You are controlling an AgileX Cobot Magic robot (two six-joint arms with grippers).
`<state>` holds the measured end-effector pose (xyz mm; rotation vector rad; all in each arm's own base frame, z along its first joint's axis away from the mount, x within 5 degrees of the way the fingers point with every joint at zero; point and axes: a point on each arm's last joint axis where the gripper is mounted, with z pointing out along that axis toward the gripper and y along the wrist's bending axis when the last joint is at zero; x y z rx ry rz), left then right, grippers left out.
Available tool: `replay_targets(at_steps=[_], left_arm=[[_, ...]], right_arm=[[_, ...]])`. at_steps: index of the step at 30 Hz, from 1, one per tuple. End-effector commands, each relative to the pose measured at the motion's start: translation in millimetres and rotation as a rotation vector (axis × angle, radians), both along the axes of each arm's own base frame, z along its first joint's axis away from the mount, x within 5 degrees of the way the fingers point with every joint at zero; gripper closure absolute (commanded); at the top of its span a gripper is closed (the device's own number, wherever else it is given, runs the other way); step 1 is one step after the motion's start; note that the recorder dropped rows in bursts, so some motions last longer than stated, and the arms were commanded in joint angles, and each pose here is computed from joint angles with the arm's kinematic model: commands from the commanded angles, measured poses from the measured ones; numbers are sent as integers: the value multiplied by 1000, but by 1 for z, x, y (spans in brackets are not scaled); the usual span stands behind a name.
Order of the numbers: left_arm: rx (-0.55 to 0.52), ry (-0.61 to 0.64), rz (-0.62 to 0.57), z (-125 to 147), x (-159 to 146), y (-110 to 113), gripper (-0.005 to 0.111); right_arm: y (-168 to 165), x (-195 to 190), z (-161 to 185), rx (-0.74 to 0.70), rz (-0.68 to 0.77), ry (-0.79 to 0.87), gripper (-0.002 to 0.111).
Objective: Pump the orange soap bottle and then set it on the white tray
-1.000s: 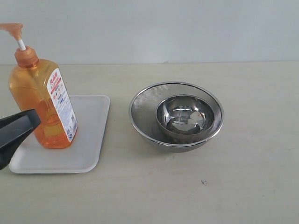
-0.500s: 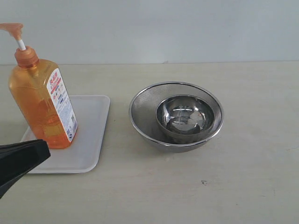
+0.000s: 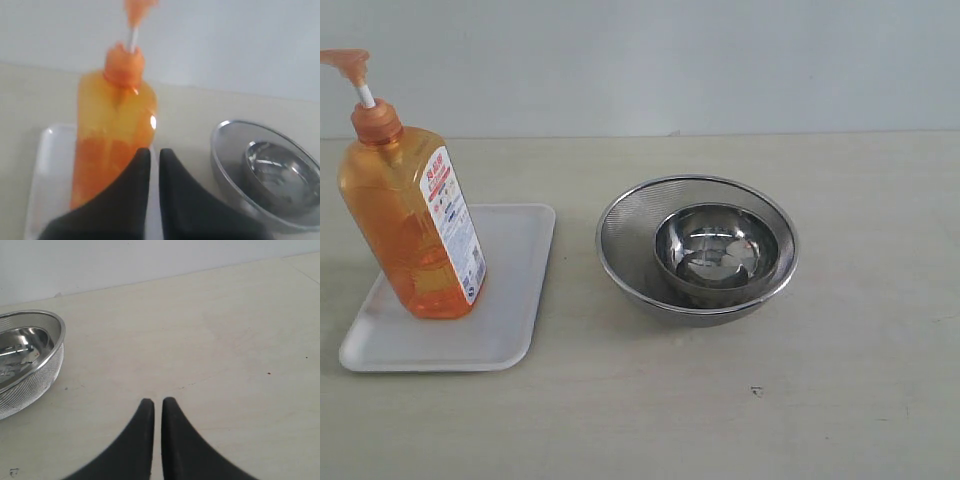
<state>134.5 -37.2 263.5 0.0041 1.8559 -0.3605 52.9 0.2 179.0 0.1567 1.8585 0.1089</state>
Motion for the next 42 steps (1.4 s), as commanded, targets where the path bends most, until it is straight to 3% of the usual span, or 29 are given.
replay_targets(at_steps=[1, 5, 14, 21, 25, 31, 42], left_arm=[[43, -71, 68, 32, 7, 5, 102], [82, -82, 99, 52, 24, 4, 102], [121, 20, 172, 48, 63, 3, 102], [118, -29, 229, 68, 72, 12, 102], [88, -50, 206, 72, 76, 12, 102], [64, 28, 173, 54, 96, 4, 102], [88, 1, 172, 65, 108, 3, 102]], right_arm=[[0, 0, 1, -3, -3, -12, 107], [0, 0, 1, -6, -2, -12, 107], [0, 0, 1, -5, -2, -12, 107], [0, 0, 1, -5, -2, -12, 107], [0, 0, 1, -5, -2, -12, 107], [0, 0, 1, -3, -2, -17, 107], [0, 0, 1, -3, -2, -15, 107]])
